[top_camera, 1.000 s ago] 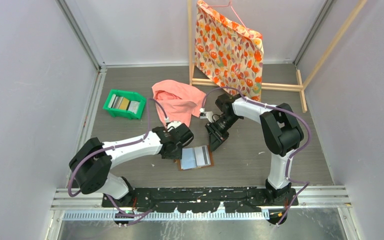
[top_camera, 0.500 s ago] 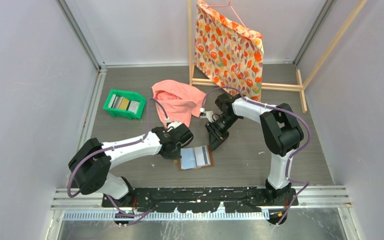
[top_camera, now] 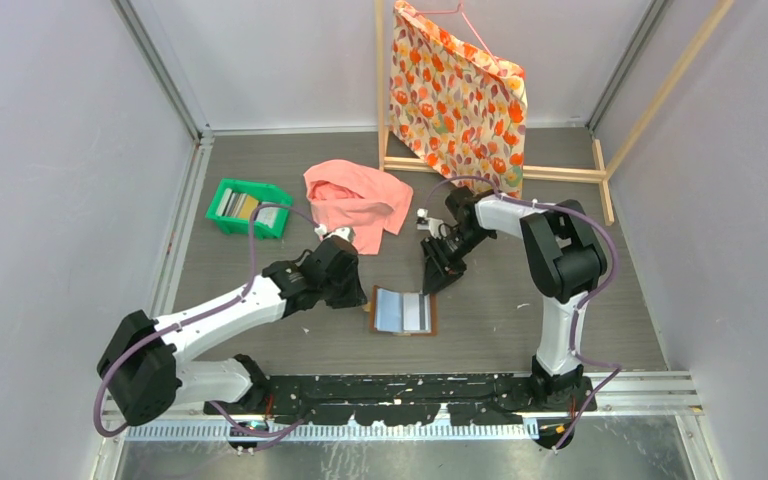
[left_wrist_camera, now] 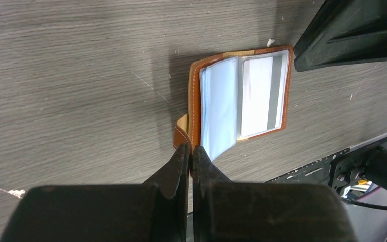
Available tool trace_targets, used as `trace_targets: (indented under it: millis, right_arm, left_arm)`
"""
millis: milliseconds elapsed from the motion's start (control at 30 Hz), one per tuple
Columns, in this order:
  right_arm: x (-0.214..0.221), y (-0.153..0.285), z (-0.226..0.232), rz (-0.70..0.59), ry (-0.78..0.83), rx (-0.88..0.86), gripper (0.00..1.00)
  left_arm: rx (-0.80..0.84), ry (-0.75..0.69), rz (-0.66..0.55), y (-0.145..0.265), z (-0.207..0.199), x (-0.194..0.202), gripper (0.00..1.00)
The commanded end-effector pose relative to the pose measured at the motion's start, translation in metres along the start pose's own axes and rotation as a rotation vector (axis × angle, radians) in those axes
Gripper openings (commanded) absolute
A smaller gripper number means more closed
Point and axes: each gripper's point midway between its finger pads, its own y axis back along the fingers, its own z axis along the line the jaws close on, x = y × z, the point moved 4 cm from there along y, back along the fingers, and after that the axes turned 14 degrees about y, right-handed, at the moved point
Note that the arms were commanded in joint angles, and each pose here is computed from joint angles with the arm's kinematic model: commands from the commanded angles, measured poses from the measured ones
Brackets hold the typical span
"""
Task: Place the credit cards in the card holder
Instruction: Close the card holder at the center of the board.
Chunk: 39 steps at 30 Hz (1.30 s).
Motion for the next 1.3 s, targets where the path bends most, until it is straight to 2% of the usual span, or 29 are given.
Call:
trace_targets:
  millis: [0,200,367,600,733,933,1100,1267]
  right_arm:
    - [-0.009,0.008,0.012,-0.055,0.041,-0.053,0.38]
    - [-0.015,0.023,0.021,-0.093,0.21,-0.036,0.42]
    - [-0.015,0.034,0.024,-0.168,0.352,-0.021,0.47]
    - [-0.011,0.045,0.034,-0.304,0.525,-0.1,0.57]
    - [-0.016,0.063,0.028,-0.356,0.476,-0.08,0.58]
    - [-0.01,0.084,0.011,-0.386,0.368,-0.071,0.57]
    - [-0.012,0.078,0.005,-0.373,0.24,-0.135,0.54]
    - [-0.011,0.074,-0.003,-0.341,0.197,-0.114,0.52]
  left_arm:
    - [0.115,-0.009,0.0,0.004,-0.014,-0.009,0.0]
    - [0.226,-0.36,-0.008,0.016,-0.033,-0.032,0.0]
    - [0.213,-0.625,0.046,0.017,-0.053,-0.051,0.0]
    - [0.262,-0.84,0.173,0.008,-0.079,-0.061,0.0]
    - [0.364,-0.794,0.269,-0.002,-0.095,-0.048,0.0]
    - [0.478,-0.581,0.37,-0.015,-0.112,-0.023,0.0]
    - [0.482,-0.45,0.415,-0.031,-0.112,0.004,0.01]
    - [0.444,-0.366,0.462,-0.048,-0.105,0.036,0.01]
